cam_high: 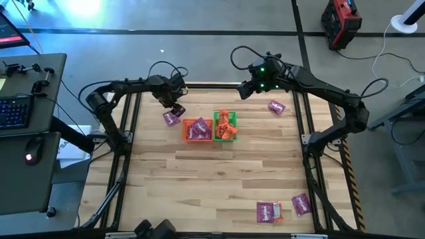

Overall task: Sort candy by brand, put in halloween buckets
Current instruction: Put the violet candy into the orange bin

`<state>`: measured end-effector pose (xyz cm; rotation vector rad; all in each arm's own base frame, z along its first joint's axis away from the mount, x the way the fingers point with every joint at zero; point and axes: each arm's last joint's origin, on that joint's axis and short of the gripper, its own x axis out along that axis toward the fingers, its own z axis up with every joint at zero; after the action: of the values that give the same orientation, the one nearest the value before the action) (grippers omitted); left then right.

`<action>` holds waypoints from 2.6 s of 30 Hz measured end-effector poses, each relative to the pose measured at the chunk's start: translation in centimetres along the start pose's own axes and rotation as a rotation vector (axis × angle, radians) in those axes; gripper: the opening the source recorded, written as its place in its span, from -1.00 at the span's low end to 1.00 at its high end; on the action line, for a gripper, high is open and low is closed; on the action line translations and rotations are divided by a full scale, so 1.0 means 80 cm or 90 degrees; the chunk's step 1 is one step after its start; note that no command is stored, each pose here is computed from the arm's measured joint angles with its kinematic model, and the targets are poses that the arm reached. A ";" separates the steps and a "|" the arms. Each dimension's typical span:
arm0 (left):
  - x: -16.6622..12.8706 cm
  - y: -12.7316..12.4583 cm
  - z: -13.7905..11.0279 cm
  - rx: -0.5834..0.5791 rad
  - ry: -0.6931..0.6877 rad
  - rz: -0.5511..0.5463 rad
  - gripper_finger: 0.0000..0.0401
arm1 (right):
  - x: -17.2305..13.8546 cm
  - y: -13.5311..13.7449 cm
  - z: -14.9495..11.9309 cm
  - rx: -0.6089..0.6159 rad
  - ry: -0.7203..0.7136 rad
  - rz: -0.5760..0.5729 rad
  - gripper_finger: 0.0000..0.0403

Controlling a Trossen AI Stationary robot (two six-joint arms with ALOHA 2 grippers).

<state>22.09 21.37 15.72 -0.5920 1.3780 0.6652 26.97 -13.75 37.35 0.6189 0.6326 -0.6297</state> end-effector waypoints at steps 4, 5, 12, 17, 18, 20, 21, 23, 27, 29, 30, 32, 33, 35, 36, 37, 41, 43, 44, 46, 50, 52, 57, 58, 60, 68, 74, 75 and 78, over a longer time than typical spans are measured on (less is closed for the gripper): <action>0.015 0.001 0.008 -0.003 0.006 -0.013 0.22 | 0.009 0.000 -0.001 0.015 0.012 -0.005 0.07; 0.018 0.000 0.008 -0.004 0.009 -0.021 0.22 | 0.011 0.000 -0.001 0.014 0.016 -0.005 0.07; 0.028 0.000 0.005 0.019 0.049 -0.010 0.18 | 0.015 0.000 -0.001 0.011 0.024 0.000 0.07; 0.029 0.003 0.003 0.020 0.060 0.024 -0.34 | 0.015 0.000 -0.001 0.009 0.022 -0.005 0.07; 0.029 0.004 0.002 0.022 0.065 0.027 -0.51 | 0.015 0.000 -0.001 0.008 0.021 -0.007 0.07; 0.029 0.007 0.001 0.025 0.070 0.032 -0.85 | 0.015 -0.001 -0.002 0.004 0.021 -0.010 0.07; 0.029 0.008 0.001 0.022 0.069 0.031 -0.92 | 0.015 -0.001 -0.002 0.004 0.022 -0.011 0.07; 0.028 0.010 0.001 0.019 0.068 0.028 -0.93 | 0.014 -0.001 -0.003 0.004 0.028 -0.014 0.07; 0.018 0.016 -0.004 0.017 0.070 0.038 -0.99 | 0.014 -0.002 -0.005 0.004 0.037 -0.019 0.07; 0.006 0.020 -0.003 0.018 0.051 0.046 -1.00 | 0.014 -0.002 -0.005 0.000 0.038 -0.020 0.07; -0.003 0.021 -0.001 0.021 0.028 0.051 -1.00 | 0.014 -0.002 -0.005 -0.002 0.038 -0.020 0.07; -0.019 0.023 -0.001 0.023 0.007 0.055 -1.00 | 0.014 -0.002 -0.005 -0.003 0.037 -0.020 0.07; -0.023 0.025 -0.004 0.024 0.006 0.057 -1.00 | 0.014 -0.002 -0.005 -0.002 0.036 -0.019 0.07; -0.035 0.025 -0.010 0.023 0.001 0.058 -1.00 | 0.014 -0.002 -0.004 -0.003 0.036 -0.019 0.07; -0.043 0.025 -0.011 0.024 -0.014 0.059 -1.00 | 0.014 -0.002 -0.004 -0.002 0.036 -0.019 0.07; -0.051 0.025 -0.012 0.026 -0.027 0.059 -1.00 | 0.014 -0.002 -0.004 -0.003 0.035 -0.019 0.07; -0.072 0.023 -0.020 0.030 -0.058 0.054 -1.00 | 0.014 -0.002 -0.004 -0.002 0.035 -0.019 0.07; -0.078 0.023 -0.020 0.031 -0.074 0.058 -0.99 | 0.014 -0.002 -0.004 -0.002 0.035 -0.019 0.07; -0.078 0.025 -0.020 0.027 -0.074 0.061 -0.97 | 0.014 -0.002 -0.004 -0.002 0.035 -0.019 0.07; -0.071 0.030 -0.019 0.017 -0.065 0.054 -0.92 | 0.014 -0.002 -0.004 -0.002 0.035 -0.019 0.07; -0.047 0.042 -0.022 -0.035 -0.019 0.029 -0.71 | 0.014 -0.002 -0.004 0.007 0.035 -0.019 0.07; -0.033 0.045 -0.022 -0.060 0.007 0.018 -0.58 | 0.014 -0.002 -0.004 0.011 0.035 -0.019 0.07; -0.006 0.046 -0.012 -0.075 0.024 -0.004 -0.27 | 0.014 -0.002 -0.004 0.011 0.035 -0.019 0.07; -0.002 0.046 -0.011 -0.078 0.026 -0.005 -0.22 | 0.014 -0.002 -0.004 0.011 0.035 -0.019 0.07; 0.004 0.047 -0.009 -0.087 0.029 -0.004 -0.14 | 0.014 -0.002 -0.004 0.011 0.035 -0.019 0.07; 0.008 0.050 -0.005 -0.107 0.018 0.009 -0.06 | 0.014 -0.002 -0.004 0.010 0.036 -0.018 0.07; 0.021 0.056 -0.006 -0.130 0.044 -0.015 -0.06 | 0.014 -0.002 -0.004 0.009 0.036 -0.018 0.07; 0.024 0.056 -0.005 -0.127 0.049 -0.016 -0.06 | 0.014 -0.002 -0.004 0.009 0.036 -0.018 0.07; 0.032 0.054 -0.006 -0.119 0.069 -0.013 -0.07 | 0.014 -0.002 -0.004 0.010 0.036 -0.017 0.07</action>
<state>18.78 24.24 13.11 -0.8003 1.4172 0.7601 27.46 -13.99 36.28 0.6447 0.6903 -0.6447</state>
